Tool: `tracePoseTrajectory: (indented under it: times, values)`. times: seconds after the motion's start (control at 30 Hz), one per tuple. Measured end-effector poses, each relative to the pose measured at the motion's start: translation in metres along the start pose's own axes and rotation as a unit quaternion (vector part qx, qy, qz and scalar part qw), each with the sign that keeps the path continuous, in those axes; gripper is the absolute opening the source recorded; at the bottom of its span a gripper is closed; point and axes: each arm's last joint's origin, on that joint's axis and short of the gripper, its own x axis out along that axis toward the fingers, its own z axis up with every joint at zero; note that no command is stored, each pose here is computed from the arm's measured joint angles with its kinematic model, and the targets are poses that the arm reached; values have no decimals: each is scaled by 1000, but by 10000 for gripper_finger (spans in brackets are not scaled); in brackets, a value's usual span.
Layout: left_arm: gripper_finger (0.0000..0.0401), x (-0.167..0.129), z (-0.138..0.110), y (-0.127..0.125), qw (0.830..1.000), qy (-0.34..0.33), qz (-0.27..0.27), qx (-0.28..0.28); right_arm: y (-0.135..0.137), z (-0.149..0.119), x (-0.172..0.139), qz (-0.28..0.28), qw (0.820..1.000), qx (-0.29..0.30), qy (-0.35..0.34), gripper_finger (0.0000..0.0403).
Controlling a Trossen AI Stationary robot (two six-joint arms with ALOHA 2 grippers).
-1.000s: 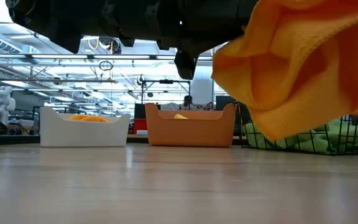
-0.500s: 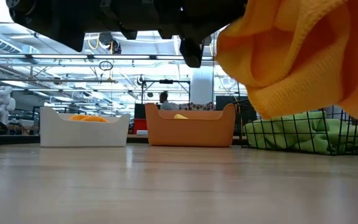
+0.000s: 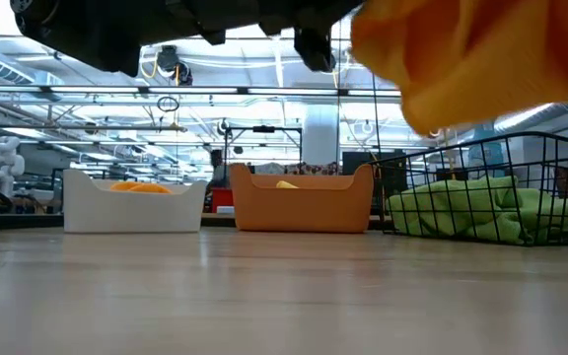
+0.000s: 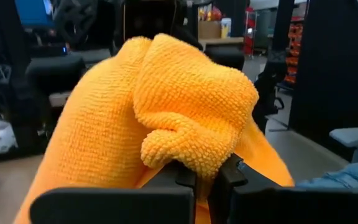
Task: Sort microfiber towel by color & place in baskets
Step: Put the orange towel into the white bin
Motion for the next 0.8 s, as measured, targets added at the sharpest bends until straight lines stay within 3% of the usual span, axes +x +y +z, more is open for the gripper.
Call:
tracePoseTrajectory:
  times: [0.07,0.27,0.43,0.6,0.8]
  values:
    - [14,0,1,0,1000,-5,0,4,-3,2,3,1,1000,-11,-2,185]
    - [34,-1,7,0,1000,2,19,-24,-7,0,6,-10,999,-39,11,19]
    - [135,-8,18,-6,995,66,55,-47,-6,-1,4,-10,999,-37,14,17]
    - [263,-23,29,-18,977,154,127,-75,-6,-2,4,-17,999,-39,15,5]
    - [351,-34,45,-46,973,136,180,-41,-8,-2,4,-37,998,-41,10,3]
